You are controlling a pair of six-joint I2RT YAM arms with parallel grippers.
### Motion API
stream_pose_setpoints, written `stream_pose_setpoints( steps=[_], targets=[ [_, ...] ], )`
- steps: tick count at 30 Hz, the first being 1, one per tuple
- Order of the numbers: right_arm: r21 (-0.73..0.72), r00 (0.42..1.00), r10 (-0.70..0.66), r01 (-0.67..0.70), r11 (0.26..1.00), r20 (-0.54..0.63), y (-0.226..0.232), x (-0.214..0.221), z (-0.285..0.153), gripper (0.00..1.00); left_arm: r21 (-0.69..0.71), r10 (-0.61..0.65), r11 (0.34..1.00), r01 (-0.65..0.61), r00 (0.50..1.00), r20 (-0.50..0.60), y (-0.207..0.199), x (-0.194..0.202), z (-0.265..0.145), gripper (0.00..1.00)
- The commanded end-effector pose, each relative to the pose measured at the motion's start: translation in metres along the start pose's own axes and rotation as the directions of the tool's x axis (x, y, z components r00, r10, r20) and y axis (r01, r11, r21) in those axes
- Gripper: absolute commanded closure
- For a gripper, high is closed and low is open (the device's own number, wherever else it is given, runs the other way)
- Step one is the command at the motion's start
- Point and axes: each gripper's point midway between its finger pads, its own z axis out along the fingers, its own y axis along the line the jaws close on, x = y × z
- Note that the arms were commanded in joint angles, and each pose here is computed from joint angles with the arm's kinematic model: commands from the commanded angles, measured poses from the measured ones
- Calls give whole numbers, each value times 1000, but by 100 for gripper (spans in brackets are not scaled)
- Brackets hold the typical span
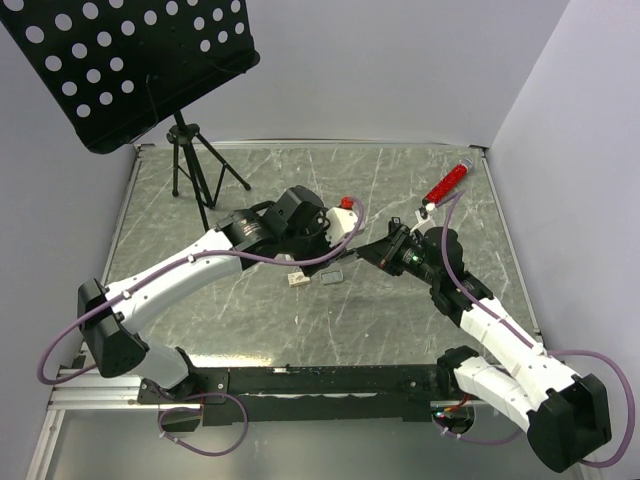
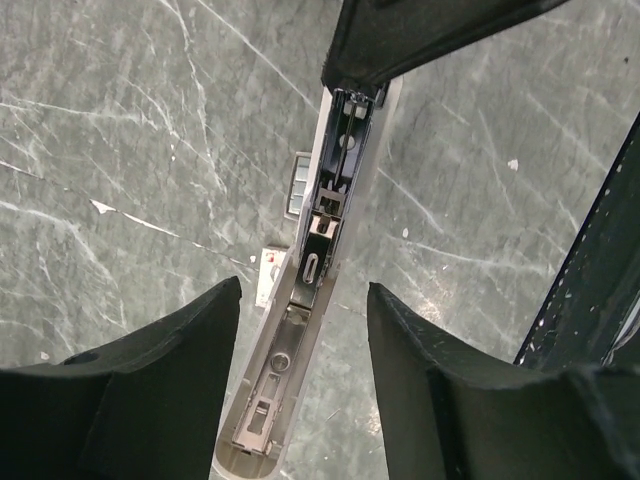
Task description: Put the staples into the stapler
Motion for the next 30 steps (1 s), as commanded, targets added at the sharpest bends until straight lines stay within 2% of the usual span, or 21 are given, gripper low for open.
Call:
stream_pose_setpoints(
  steps=[1, 9, 15, 19, 25, 27, 30],
  targets=[
    [-80, 1000, -7, 8, 997, 17, 21, -5, 0, 100, 22, 64, 998, -64, 998, 1, -2, -7, 1, 42],
    [-85, 1000, -8, 8, 996, 4, 22, -3, 2, 100, 30, 93, 995, -91, 994, -51, 0, 5, 20, 47],
    [-88, 1000, -13, 13, 996, -1, 23, -3, 4, 100, 30, 110, 994, -108, 991, -77, 2, 11, 26, 60],
    [-90, 1000, -15, 15, 996, -4, 24, -3, 6, 100, 44, 113, 993, -109, 989, -98, 0, 16, 28, 74],
    [-89, 1000, -12, 10, 996, -17, 22, 0, 7, 100, 59, 117, 992, -111, 987, -108, -2, 20, 28, 89],
    [-87, 1000, -14, 12, 996, -23, 21, 1, 8, 100, 62, 118, 992, -111, 987, -112, -3, 21, 28, 99],
    [-83, 999, -16, 13, 996, -34, 17, 4, 9, 100, 72, 117, 991, -108, 985, -126, -5, 27, 29, 99]
  ],
)
